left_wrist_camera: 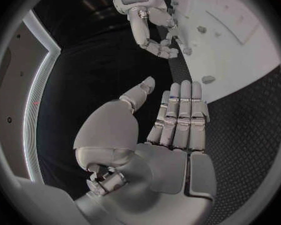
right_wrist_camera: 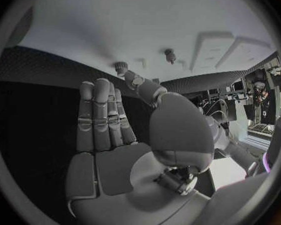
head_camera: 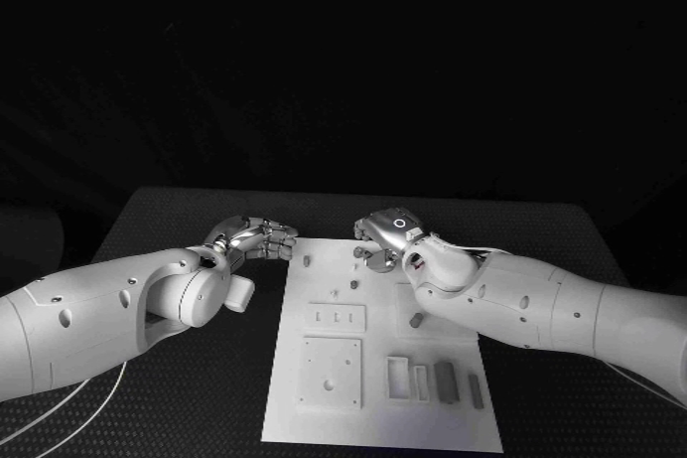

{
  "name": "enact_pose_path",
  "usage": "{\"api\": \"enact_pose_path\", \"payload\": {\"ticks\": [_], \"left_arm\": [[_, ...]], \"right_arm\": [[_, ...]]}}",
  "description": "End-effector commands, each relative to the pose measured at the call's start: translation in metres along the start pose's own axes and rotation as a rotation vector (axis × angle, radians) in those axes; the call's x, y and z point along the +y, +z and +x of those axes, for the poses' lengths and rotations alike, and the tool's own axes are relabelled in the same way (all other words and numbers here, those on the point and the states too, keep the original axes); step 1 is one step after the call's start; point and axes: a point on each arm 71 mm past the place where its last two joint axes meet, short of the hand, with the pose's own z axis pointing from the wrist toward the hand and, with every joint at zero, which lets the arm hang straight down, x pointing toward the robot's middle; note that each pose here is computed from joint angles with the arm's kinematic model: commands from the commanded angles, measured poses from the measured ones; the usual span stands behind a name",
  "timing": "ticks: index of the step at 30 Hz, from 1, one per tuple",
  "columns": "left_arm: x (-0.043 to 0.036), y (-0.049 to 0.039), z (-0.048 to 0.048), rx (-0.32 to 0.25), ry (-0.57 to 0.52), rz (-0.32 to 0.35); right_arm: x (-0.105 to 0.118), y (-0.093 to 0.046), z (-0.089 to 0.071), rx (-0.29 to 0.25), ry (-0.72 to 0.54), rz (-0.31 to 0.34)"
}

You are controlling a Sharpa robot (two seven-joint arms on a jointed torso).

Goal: Assemble the parts on the task board

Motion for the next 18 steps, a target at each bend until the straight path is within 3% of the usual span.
{"api": "enact_pose_path", "payload": {"ticks": [1, 5, 8, 12, 15, 18], "left_arm": [[-0.0021, 0.0001, -0.0027, 0.01, -0.025, 0.024], [-0.0056, -0.0019, -0.0067, -0.001, -0.031, 0.085], [-0.0047, -0.0014, -0.0112, -0.002, -0.033, 0.084], [-0.0034, -0.0007, -0.0187, -0.014, -0.03, 0.084], [-0.0021, -0.0007, -0.0245, -0.022, -0.029, 0.083], [-0.0009, 0.0, -0.0284, -0.032, -0.028, 0.084]], "right_arm": [[-0.007, -0.004, -0.016, -0.031, 0.101, -0.021], [-0.023, -0.011, -0.036, -0.03, 0.171, -0.019], [-0.04, -0.021, -0.044, -0.017, 0.205, -0.011], [-0.063, -0.032, -0.046, 0.038, 0.23, 0.025], [-0.081, -0.039, -0.039, 0.116, 0.255, 0.054], [-0.096, -0.042, -0.037, 0.134, 0.231, 0.066]]}}
